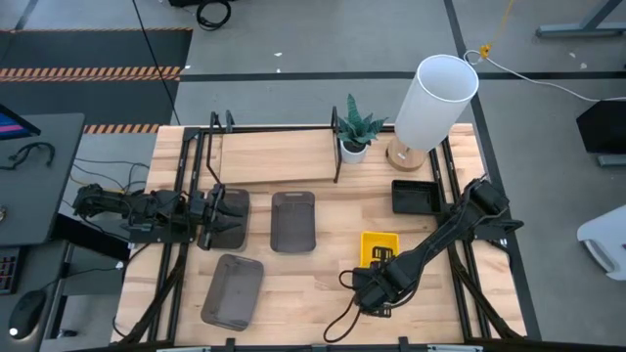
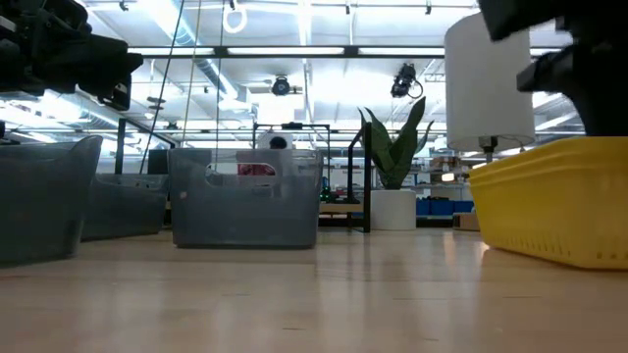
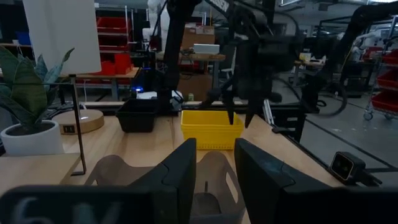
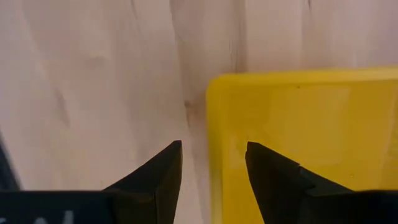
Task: Stack baskets on shelf by color
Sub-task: Put the yellow bins on the shelf
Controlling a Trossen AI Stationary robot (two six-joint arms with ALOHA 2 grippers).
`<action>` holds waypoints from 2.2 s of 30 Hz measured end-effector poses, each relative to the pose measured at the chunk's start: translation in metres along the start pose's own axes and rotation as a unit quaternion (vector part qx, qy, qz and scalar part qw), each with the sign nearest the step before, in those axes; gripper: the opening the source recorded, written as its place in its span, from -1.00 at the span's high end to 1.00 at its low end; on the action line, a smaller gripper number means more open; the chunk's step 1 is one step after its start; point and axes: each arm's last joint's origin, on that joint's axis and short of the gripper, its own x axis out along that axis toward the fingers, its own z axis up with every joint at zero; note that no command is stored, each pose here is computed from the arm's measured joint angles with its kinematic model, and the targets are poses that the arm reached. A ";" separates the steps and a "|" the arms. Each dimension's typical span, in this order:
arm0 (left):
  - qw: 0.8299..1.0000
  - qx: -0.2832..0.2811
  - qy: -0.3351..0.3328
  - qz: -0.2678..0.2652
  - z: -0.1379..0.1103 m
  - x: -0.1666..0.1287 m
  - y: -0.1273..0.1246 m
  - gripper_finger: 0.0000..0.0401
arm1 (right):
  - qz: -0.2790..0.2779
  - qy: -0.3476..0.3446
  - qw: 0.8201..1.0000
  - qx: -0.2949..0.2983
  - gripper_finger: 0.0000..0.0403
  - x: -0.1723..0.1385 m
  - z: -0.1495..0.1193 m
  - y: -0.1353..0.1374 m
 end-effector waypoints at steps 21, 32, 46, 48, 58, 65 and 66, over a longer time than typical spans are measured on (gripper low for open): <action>1.000 0.000 0.001 0.000 0.000 0.000 0.000 0.42 | -0.053 0.038 0.998 0.002 0.23 0.040 0.002 0.005; 1.000 0.000 0.001 0.000 0.000 0.000 0.000 0.42 | -0.043 0.027 0.997 -0.061 0.93 0.023 0.010 0.011; 1.000 0.000 0.001 0.000 0.000 0.000 0.000 0.42 | -0.075 -0.119 0.972 -0.190 0.96 -0.043 0.086 -0.010; 1.000 0.000 0.001 0.000 0.000 0.000 0.000 0.42 | -0.081 -0.130 0.966 -0.210 0.96 -0.047 0.103 -0.026; 1.000 0.000 0.001 0.000 0.000 0.000 0.000 0.42 | -0.115 -0.162 0.960 -0.197 0.95 -0.052 0.163 -0.123; 1.000 0.000 0.001 0.000 0.000 0.000 0.000 0.42 | -0.130 -0.166 0.963 -0.170 0.95 -0.052 0.176 -0.163; 1.000 0.000 0.001 0.000 0.000 0.000 0.000 0.42 | -0.131 -0.169 0.963 -0.166 0.95 -0.052 0.177 -0.166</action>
